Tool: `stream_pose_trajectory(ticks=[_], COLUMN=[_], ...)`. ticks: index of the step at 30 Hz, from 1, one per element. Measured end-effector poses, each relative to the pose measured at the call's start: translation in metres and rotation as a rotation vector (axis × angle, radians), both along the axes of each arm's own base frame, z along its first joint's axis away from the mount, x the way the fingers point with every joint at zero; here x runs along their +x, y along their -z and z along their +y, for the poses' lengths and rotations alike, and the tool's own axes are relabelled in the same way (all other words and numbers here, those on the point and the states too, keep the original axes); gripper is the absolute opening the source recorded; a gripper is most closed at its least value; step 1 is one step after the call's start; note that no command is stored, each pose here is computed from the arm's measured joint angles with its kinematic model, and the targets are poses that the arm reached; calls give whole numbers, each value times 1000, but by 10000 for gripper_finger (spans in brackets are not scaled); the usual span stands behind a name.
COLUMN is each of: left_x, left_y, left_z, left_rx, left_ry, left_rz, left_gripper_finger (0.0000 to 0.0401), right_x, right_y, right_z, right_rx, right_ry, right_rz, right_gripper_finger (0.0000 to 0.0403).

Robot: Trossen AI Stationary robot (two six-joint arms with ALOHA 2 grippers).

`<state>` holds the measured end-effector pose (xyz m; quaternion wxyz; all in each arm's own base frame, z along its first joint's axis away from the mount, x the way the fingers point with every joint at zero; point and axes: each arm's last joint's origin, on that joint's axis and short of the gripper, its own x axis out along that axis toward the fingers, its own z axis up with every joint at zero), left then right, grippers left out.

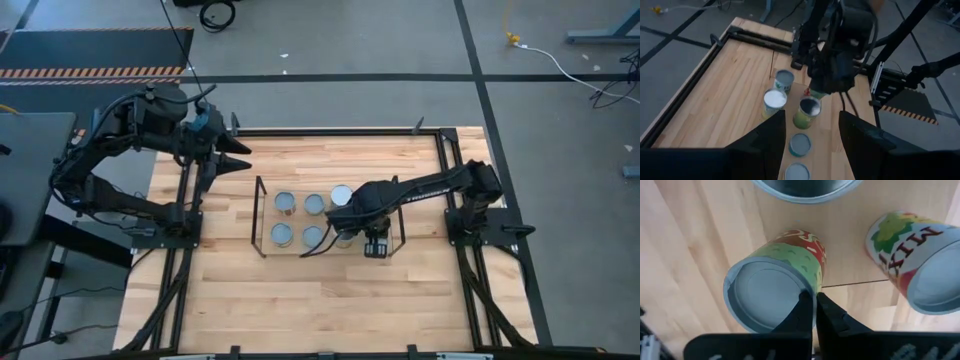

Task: Pick and place cans onto a shelf
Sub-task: Put the canned green on the shelf

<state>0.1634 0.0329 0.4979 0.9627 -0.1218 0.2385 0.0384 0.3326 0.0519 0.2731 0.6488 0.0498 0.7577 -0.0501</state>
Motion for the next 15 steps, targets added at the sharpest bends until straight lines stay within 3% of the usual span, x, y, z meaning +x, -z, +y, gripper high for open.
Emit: stream_pose_trajectory(ticks=[15], left_x=[5], left_y=[-11], left_z=[1], left_rx=[29], left_ry=[0], left_rz=[-123], left_gripper_finger=[188], right_x=[2], right_y=[8], right_z=[-20], right_rx=[-49], right_ry=[-11], right_rz=[-31], right_gripper_finger=[10])
